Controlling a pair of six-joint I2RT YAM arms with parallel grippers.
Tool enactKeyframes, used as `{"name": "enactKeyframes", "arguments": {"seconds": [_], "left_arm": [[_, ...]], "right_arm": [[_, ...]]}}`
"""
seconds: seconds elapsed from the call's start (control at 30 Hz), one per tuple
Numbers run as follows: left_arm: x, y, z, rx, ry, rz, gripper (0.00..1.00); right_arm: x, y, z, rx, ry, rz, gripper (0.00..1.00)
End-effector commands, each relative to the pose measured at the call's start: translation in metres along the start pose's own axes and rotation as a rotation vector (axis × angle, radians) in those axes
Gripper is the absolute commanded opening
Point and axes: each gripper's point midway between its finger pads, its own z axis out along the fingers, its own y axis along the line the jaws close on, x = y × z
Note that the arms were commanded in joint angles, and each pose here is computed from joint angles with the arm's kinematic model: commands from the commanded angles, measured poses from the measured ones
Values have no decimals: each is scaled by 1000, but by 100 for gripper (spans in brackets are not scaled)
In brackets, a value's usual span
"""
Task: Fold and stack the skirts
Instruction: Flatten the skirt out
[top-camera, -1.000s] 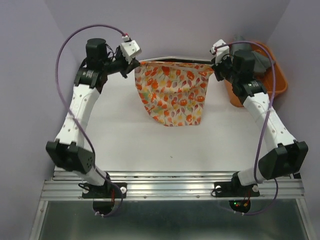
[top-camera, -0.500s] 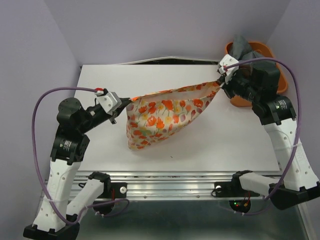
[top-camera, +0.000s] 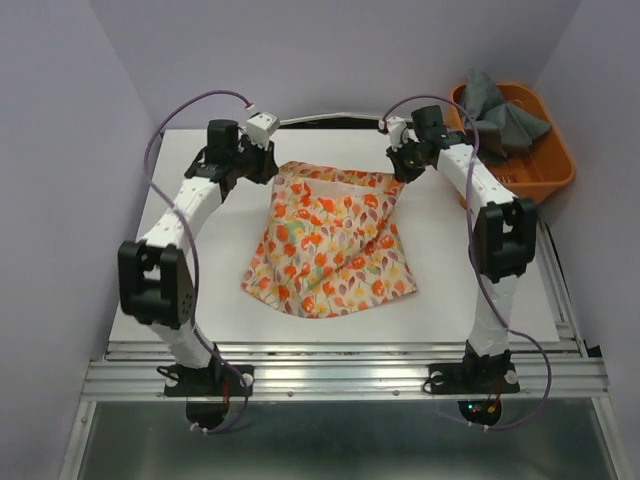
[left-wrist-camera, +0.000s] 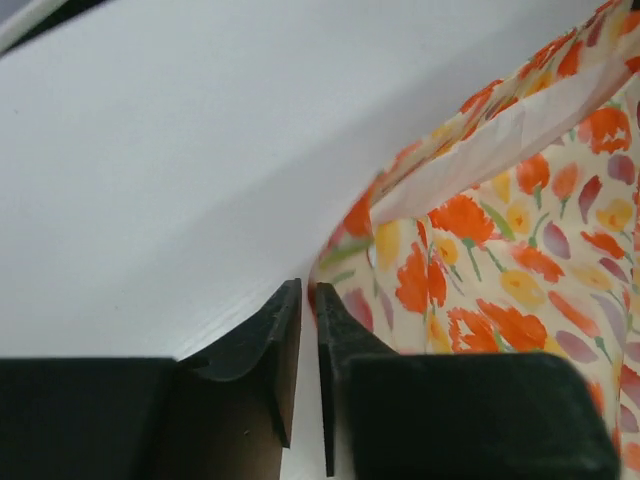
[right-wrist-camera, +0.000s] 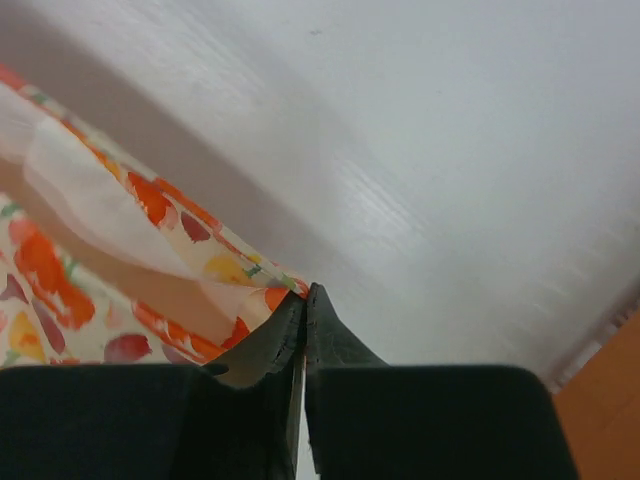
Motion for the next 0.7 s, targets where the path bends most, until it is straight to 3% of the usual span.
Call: {"name": "enactKeyframes", "arguments": {"seconds": [0.0, 0.03, 0.07, 0.13, 0.17, 0.43, 0.53, 0.67], "left_arm": [[-55, 66, 28, -155, -101, -70, 37], [-58, 75, 35, -158, -91, -127, 66], [-68, 90, 41, -172, -72, -152, 70], [-74, 96, 40, -177, -61, -151, 72], [-72, 93, 33, -178, -55, -147, 72], [22, 34, -3, -46, 47, -94, 70], [53, 30, 2, -32, 113, -109, 65], [83, 34, 16, -33, 200, -111, 60]], "right_arm": [[-15, -62, 28, 213, 8, 130, 22], [-15, -69, 38, 235, 18, 140, 35], [-13, -78, 53, 256, 42, 157, 63], [-7, -84, 56, 261, 74, 183, 84], [-5, -83, 57, 258, 80, 188, 86], [-1, -72, 34, 128, -24, 252, 85], [-4, -65, 39, 71, -67, 268, 70], [-8, -49, 45, -35, -86, 249, 66]]}}
